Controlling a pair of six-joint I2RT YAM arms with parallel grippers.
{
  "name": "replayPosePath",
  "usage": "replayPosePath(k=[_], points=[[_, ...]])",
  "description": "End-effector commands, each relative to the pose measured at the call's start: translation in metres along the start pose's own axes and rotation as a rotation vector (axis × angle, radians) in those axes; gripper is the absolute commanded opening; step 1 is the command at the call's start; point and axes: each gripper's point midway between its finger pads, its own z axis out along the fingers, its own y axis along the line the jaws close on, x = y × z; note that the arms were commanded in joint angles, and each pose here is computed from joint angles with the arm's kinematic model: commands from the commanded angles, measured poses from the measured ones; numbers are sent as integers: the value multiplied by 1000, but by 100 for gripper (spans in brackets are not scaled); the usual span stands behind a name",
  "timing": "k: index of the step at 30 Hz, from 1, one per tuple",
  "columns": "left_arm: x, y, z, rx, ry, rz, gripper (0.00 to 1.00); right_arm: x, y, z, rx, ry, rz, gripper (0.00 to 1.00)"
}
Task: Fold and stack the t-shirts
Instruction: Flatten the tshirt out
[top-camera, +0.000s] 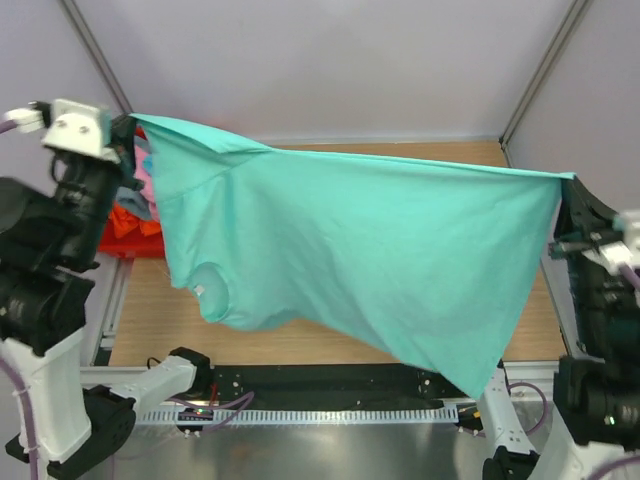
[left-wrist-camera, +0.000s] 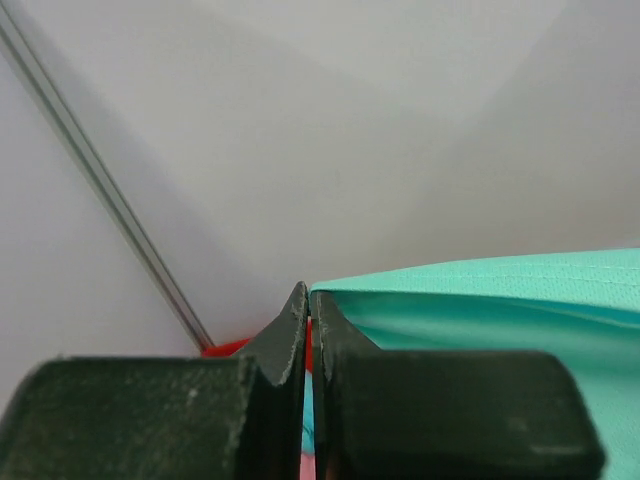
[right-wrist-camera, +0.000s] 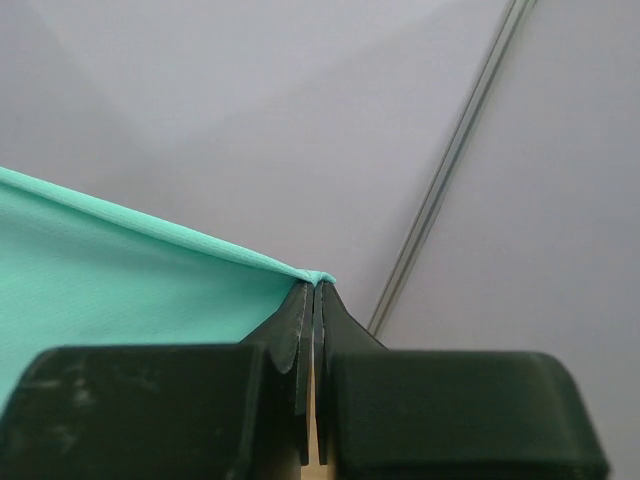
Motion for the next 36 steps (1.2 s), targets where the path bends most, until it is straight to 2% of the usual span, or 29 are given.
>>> replayPosePath(k=[1, 2, 3, 6, 7, 8, 10, 11, 13, 14, 17, 19, 24, 26, 29, 30, 32, 36], points=[[91, -23, 43, 25, 237, 94, 0, 116, 7, 36, -1, 278, 26, 1], [106, -27, 52, 27, 263, 113, 0, 125, 8, 39, 3, 274, 20, 1], [142, -37, 62, 43, 339, 140, 0, 143, 11, 41, -2, 298, 18, 1], [213, -54, 100, 47, 435, 220, 0, 233, 28, 51, -37, 442, 26, 1], [251, -66, 118, 69, 501, 242, 0, 249, 30, 55, -42, 463, 26, 1], [264, -63, 133, 49, 501, 241, 0, 260, 30, 65, -35, 452, 18, 1], [317, -77, 166, 77, 571, 239, 0, 315, 41, 69, -65, 533, 19, 1], [327, -75, 180, 65, 575, 243, 0, 318, 38, 79, -62, 484, -13, 1], [348, -80, 201, 65, 587, 258, 0, 361, 47, 76, -84, 534, -24, 1], [373, -88, 218, 76, 616, 264, 0, 368, 48, 80, -101, 517, -62, 1], [413, -105, 235, 105, 667, 248, 0, 427, 64, 62, -149, 615, -87, 1], [430, -112, 236, 111, 691, 237, 0, 461, 71, 43, -173, 686, -105, 1], [466, -121, 222, 122, 744, 237, 0, 472, 75, 34, -177, 720, -71, 1], [473, -123, 216, 125, 762, 240, 0, 484, 79, 23, -185, 804, -31, 1], [478, -122, 209, 126, 773, 246, 0, 500, 79, 22, -171, 903, 19, 1], [476, -122, 209, 120, 763, 245, 0, 499, 74, 33, -151, 905, 30, 1], [483, -124, 203, 118, 776, 231, 0, 522, 79, 31, -123, 994, 113, 1], [492, -128, 197, 125, 792, 223, 0, 542, 89, 47, -106, 998, 216, 1]])
